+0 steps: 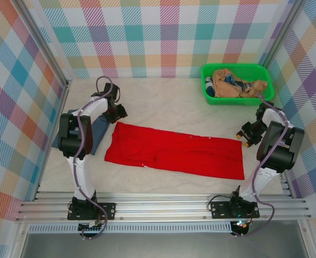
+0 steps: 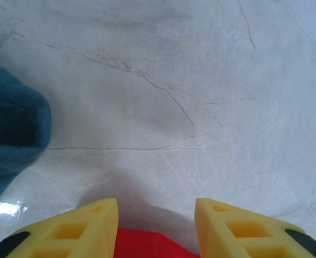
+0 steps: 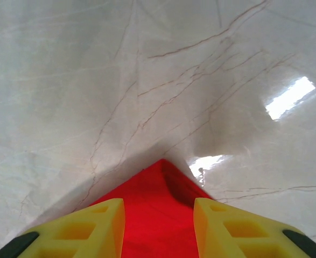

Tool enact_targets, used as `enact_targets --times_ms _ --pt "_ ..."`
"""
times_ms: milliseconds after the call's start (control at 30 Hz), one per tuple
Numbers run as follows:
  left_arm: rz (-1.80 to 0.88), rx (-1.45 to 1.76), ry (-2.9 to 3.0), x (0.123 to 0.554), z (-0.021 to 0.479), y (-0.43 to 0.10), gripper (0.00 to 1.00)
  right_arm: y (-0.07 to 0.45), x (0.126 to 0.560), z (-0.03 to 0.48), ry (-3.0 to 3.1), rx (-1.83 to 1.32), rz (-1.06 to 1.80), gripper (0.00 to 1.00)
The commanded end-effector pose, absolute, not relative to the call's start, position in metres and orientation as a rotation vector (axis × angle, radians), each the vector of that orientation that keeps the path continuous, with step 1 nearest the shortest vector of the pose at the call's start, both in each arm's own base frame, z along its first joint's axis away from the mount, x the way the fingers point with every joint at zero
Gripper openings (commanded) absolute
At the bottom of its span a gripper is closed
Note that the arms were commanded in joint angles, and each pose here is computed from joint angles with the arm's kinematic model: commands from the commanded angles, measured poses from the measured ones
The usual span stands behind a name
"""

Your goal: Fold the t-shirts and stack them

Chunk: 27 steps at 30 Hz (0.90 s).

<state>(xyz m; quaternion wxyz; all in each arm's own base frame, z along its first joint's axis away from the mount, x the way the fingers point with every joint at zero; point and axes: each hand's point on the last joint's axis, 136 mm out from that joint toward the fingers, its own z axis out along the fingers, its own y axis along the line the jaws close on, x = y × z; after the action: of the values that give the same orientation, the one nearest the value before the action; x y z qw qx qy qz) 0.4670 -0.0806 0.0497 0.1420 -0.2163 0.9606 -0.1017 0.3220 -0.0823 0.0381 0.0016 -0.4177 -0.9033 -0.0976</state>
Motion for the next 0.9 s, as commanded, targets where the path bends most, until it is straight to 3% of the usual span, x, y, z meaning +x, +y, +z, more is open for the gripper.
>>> enact_targets --times_ms 0,400,700,867 --pt "-0.297 -0.606 2.779 0.471 0.047 -0.077 0.40 -0.082 0.318 0.039 -2.840 -1.270 -0.309 0.38" --pt "-0.291 -0.602 2.797 0.463 0.040 -0.076 0.34 -0.077 0.316 0.023 -2.795 -1.298 -0.333 0.27" --pt "-0.307 -0.585 2.809 0.461 0.038 -0.079 0.35 -0.080 0.317 0.020 -2.821 -1.261 -0.314 0.32" --pt "-0.312 -0.597 2.809 0.462 0.034 -0.079 0.34 -0.081 0.316 0.015 -2.813 -1.265 -0.299 0.27"
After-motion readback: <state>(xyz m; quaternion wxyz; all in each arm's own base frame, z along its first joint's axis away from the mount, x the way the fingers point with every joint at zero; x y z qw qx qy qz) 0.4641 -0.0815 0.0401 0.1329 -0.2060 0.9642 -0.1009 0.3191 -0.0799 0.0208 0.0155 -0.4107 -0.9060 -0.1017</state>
